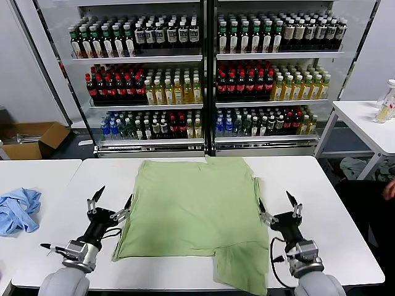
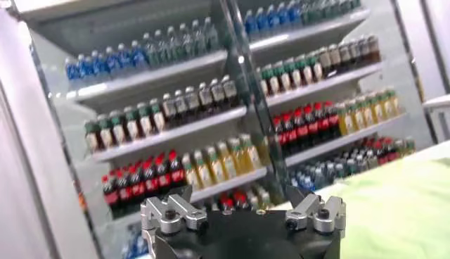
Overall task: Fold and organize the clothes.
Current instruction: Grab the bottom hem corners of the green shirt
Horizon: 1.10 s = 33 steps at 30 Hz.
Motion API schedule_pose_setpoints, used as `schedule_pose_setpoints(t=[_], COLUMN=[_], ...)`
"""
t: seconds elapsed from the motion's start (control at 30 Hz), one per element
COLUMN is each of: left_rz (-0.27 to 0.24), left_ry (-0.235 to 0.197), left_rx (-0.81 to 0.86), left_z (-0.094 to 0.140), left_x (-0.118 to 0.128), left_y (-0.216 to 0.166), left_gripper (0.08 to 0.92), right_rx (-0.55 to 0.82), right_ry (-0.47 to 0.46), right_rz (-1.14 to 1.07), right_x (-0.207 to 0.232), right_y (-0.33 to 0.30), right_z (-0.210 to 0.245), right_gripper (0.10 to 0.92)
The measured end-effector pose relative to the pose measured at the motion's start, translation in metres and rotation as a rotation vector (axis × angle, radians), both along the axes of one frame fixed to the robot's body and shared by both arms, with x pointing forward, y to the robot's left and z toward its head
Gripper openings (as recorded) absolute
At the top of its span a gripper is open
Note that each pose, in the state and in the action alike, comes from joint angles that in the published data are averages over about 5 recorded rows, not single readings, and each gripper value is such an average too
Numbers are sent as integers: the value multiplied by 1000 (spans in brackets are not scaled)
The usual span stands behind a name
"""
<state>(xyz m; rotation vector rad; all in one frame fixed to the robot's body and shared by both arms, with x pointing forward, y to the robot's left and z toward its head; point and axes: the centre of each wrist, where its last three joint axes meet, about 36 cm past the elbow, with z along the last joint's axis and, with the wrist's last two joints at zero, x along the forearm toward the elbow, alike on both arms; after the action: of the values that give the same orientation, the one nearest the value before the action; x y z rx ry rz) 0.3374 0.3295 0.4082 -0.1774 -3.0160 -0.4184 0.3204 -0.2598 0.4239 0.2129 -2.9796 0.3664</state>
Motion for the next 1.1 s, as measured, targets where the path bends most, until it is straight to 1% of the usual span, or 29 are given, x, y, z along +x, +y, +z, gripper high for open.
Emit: schedule_pose_setpoints(t=[0.07,0.17,0.43,0.5,0.6,0.7,0.83,1.1], left_rz=[8,26,52,60,71,82,92,118], left_ry=[20,85,270,310,357,391,421,455], left_rx=[-3,-13,-39,-43,-50,-60,-73,-88], left_z=[1,4,8,7,4,2,0,-5], left_x=[-4,-17,-49,-54,-60,-64,-67,-67], left_y=[1,2,-6,-8,-10,-12,-14,-15], left_gripper=[822,823,823,822,823,823,823,822], right_rx=[0,-1,13,18,28,39,51,72], right_ry=[15,59,155,173,200,226,255,292], right_rz=[7,25,50,54,60,65,63,47], right_x=[-5,-18,-46,-51,-58,-64,-71,-81], right_y=[1,2,9,11,15,19,23,29], right_z=[-2,-7,-21,-24,-29,-33,-39,-47], right_gripper=[823,823,823,823,823,823,823,823])
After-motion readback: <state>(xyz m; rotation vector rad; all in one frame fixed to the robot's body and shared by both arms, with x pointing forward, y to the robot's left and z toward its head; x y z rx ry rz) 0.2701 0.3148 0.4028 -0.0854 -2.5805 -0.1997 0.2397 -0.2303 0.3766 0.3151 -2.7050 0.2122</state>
